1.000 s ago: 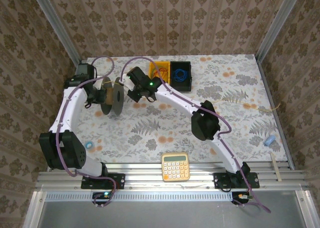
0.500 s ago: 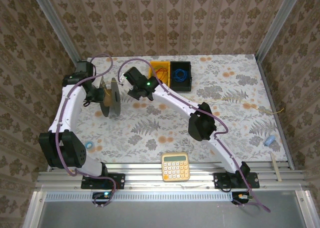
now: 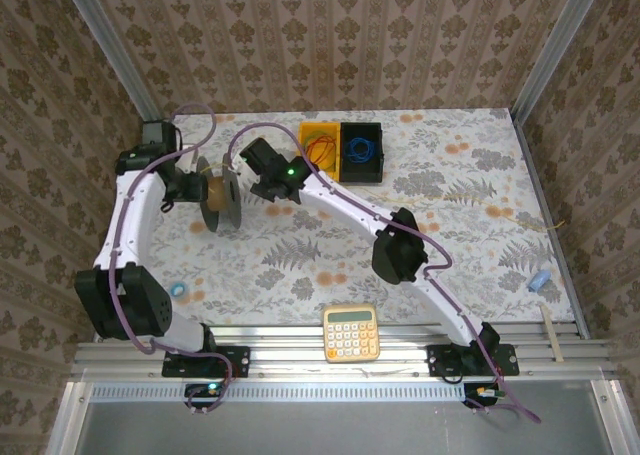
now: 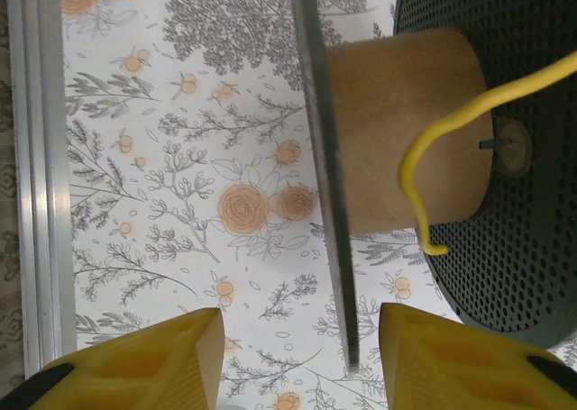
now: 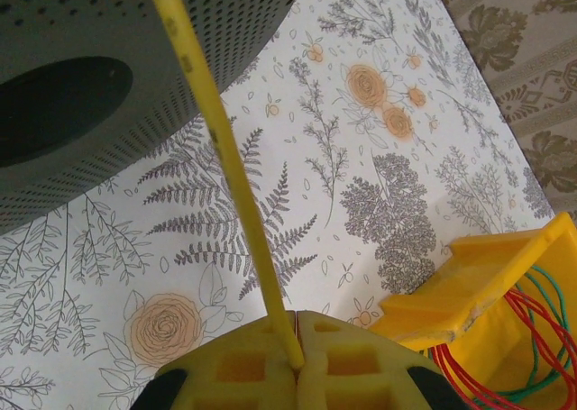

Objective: Wrap the cables

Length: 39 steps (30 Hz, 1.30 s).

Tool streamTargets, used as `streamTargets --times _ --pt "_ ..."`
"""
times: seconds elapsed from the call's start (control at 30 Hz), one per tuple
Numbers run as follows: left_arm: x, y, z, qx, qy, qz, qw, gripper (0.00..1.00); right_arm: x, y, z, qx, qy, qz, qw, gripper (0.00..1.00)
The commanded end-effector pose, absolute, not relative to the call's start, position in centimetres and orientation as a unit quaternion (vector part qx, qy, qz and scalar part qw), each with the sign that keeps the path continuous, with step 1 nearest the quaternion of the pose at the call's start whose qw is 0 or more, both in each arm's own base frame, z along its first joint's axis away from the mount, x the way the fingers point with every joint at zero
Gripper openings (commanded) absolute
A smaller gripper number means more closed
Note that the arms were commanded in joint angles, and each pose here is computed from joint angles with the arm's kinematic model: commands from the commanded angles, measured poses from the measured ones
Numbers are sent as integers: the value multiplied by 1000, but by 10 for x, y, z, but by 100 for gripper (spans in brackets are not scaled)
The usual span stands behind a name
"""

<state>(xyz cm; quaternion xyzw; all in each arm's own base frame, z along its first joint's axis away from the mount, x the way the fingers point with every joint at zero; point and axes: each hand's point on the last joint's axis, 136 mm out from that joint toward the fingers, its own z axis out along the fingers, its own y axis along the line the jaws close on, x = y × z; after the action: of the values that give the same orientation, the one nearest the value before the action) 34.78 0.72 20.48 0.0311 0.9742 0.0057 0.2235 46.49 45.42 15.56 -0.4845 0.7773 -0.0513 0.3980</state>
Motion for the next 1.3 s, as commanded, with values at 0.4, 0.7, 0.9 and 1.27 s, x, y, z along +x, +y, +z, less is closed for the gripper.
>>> streamTargets --times 0.4,0.7,0.9,1.27 --pt "372 -8 217 10 950 -47 310 55 463 459 154 -498 767 -75 397 0" --pt "391 -5 203 3 952 -30 306 48 461 459 155 -501 767 -72 394 0" --pt "394 -4 197 5 954 -28 297 33 460 460 156 -501 768 -67 394 0" --pt "394 -6 186 12 958 -34 283 11 459 463 160 -498 769 -52 398 0"
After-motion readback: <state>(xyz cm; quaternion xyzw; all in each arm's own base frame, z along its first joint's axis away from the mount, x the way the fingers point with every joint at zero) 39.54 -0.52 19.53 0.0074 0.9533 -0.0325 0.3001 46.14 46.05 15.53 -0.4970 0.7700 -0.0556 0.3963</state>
